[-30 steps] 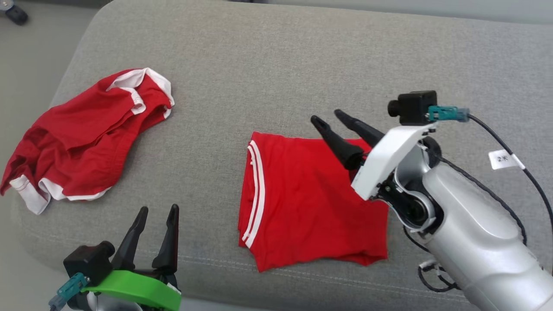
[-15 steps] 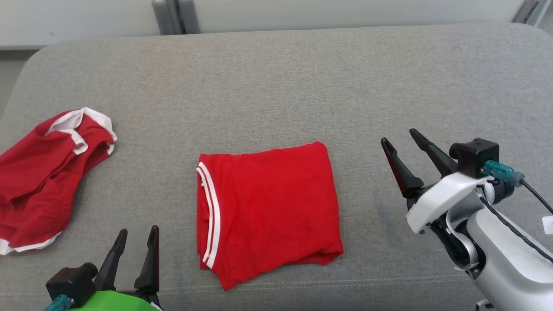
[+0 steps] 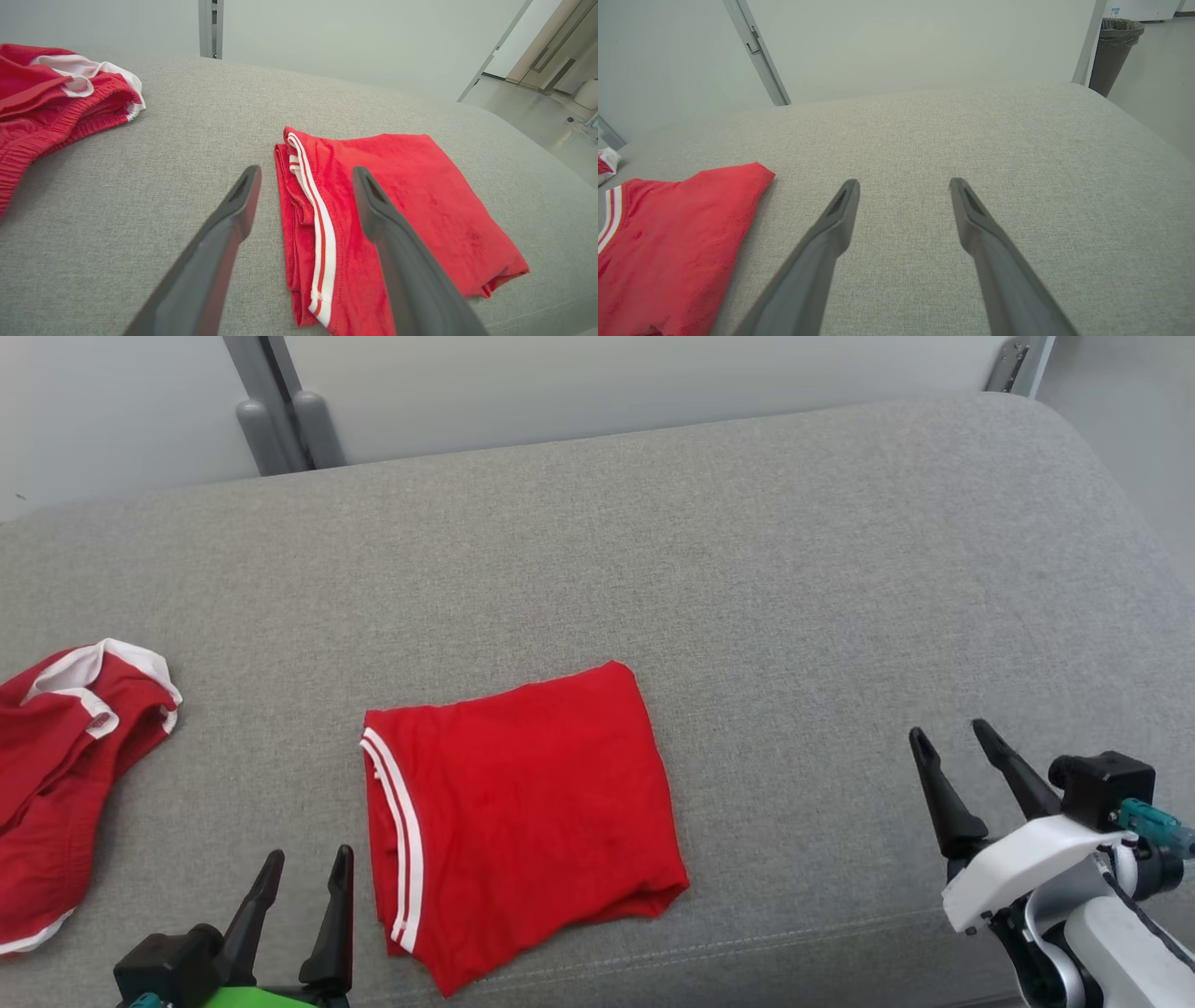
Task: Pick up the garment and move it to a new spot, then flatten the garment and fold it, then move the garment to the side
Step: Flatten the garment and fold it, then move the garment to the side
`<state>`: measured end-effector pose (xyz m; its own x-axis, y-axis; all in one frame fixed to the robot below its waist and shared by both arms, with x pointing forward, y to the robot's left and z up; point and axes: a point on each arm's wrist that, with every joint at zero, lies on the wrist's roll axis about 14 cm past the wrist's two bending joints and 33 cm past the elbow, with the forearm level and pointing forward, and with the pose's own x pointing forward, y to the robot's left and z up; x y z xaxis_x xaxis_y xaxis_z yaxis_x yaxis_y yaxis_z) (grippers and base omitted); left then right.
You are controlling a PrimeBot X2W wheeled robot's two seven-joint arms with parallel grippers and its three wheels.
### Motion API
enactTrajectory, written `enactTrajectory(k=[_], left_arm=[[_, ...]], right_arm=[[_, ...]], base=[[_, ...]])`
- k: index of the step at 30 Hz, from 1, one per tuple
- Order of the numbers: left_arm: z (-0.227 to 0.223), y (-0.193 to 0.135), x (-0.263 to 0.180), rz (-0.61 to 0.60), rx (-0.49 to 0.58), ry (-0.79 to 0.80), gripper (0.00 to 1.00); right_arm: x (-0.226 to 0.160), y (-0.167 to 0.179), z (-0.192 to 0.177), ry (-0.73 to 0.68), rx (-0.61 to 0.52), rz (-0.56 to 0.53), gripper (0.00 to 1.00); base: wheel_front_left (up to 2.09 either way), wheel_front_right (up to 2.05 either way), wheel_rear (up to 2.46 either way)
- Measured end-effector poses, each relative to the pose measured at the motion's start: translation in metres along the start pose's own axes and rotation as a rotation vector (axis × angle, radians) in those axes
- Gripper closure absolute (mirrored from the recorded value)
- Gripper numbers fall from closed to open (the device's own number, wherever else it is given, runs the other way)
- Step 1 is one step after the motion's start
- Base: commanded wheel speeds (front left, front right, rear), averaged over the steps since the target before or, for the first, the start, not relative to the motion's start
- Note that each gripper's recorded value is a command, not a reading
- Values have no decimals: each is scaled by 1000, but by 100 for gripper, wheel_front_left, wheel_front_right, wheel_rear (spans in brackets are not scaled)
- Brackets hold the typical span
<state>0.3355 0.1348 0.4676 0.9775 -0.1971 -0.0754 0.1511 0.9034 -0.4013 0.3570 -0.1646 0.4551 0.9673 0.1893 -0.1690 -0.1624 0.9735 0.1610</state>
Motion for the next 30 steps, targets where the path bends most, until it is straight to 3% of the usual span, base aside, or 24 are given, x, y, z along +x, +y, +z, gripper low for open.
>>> enactTrajectory(k=[6,12,20,30], left_arm=[[-3,-1,-1,1,-4,9,0],[-4,3,-5,20,-12,12,0],[0,14,-5,57,-14,5,0],[1,25,-9,111,-28,-4,0]], right_arm=[[2,20,-19,48,196,-7,0],[9,63,-46,172,345,111,0],[28,102,-66,312,362,249,0],[57,125,-77,398,341,323,0]], base=[[0,0,0],[0,0,0],[0,0,0],[0,0,0]])
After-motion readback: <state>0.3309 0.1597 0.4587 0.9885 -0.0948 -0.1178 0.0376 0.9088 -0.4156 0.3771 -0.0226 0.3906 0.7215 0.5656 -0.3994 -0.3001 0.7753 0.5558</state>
